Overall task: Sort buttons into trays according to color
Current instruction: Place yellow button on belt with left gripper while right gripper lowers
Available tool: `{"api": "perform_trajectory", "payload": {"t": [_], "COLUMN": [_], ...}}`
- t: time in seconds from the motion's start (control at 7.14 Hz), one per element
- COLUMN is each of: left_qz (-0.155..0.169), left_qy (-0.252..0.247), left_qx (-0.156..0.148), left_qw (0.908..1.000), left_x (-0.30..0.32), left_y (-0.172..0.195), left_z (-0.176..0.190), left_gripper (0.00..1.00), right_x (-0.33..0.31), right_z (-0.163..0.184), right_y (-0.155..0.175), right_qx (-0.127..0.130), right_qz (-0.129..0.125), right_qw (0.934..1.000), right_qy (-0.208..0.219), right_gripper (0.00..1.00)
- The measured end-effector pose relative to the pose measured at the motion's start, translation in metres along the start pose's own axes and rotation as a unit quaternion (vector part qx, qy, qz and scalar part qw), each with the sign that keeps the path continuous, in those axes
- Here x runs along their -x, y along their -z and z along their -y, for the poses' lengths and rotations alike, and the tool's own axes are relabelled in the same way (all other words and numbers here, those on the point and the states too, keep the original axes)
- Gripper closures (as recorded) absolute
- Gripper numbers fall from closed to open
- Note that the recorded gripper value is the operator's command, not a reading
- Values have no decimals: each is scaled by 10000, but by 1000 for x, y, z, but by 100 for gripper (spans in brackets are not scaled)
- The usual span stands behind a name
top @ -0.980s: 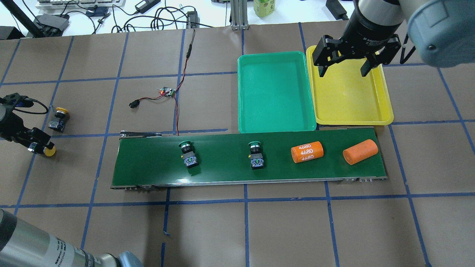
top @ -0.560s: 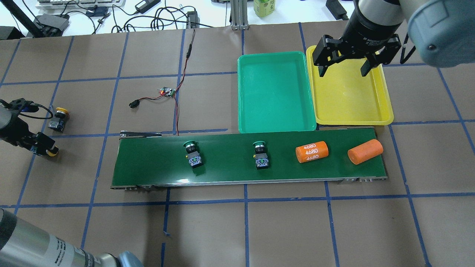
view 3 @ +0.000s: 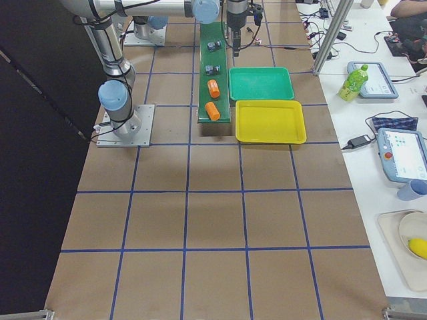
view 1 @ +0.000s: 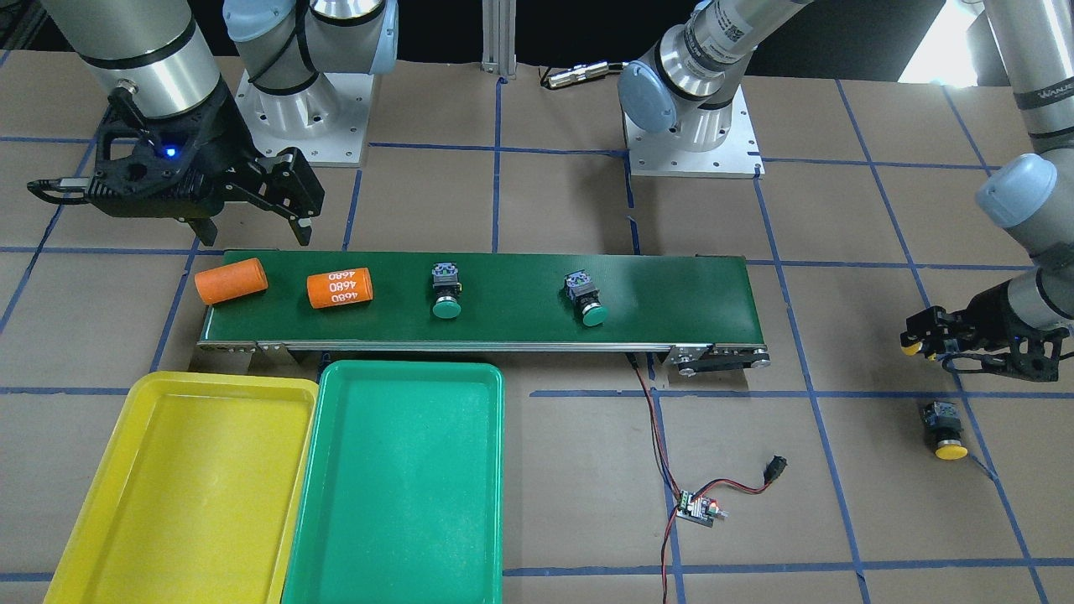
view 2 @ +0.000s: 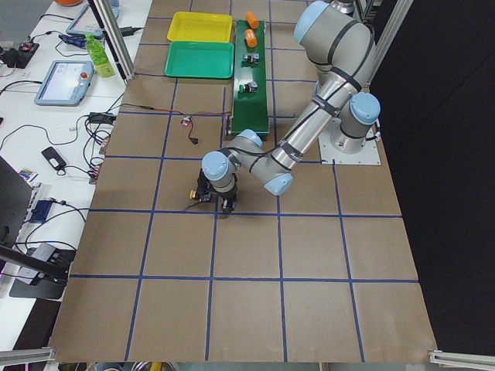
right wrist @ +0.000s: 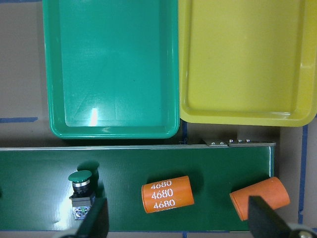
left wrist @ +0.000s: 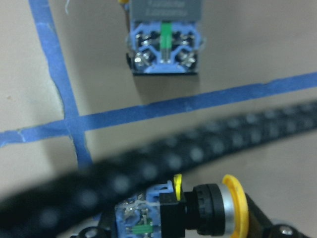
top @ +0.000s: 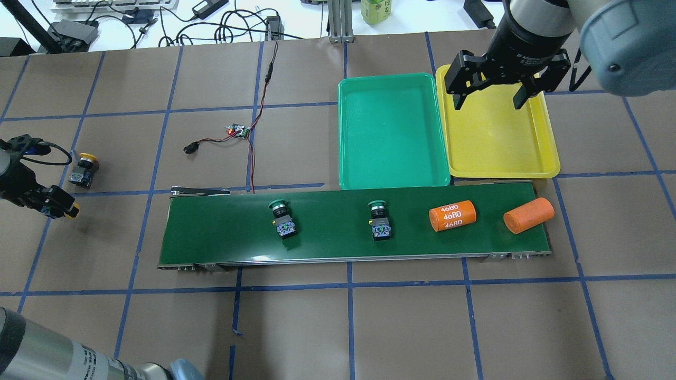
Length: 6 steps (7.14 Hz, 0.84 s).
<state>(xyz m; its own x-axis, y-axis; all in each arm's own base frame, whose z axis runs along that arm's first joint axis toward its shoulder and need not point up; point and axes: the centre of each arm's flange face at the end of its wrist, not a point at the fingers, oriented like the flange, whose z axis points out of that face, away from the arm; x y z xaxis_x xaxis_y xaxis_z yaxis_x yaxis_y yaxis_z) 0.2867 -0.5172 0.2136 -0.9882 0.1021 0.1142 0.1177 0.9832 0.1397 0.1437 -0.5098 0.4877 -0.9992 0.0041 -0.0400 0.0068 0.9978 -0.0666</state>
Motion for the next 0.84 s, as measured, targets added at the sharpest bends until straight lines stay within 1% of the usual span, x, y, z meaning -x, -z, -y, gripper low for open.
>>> {"api": "perform_trajectory", "payload": {"t": [0.14,0.28,0.42,0.56,0.7,0.84], "left_qz": [-20,-40,-95,-128,-109,-52], "left_qy": [192,379,568,665,771,866], "left_qx": [60,95,107,158,218,243], "left_qw": [9998,9992,9983,9976,9967,9959], "left_x": [-34,-84,-144,-200,-249,-291], "left_y": [23,43,53,50,42,36], "left_z": [3,9,12,7,-1,-8], "left_gripper": [77,77,77,77,77,77], "right_x": [2,3,2,2,4,9], "right_z": [-1,-4,-9,-17,-25,-34], "right_y": [-5,-18,-36,-53,-69,-80], "right_qx": [35,139,295,446,547,571], "right_qz": [-5,-11,-42,-66,-163,-414], "right_qw": [10000,9999,9996,9990,9983,9974], "right_qy": [11,14,14,18,64,168], "right_gripper": [0,0,0,0,0,0]}}
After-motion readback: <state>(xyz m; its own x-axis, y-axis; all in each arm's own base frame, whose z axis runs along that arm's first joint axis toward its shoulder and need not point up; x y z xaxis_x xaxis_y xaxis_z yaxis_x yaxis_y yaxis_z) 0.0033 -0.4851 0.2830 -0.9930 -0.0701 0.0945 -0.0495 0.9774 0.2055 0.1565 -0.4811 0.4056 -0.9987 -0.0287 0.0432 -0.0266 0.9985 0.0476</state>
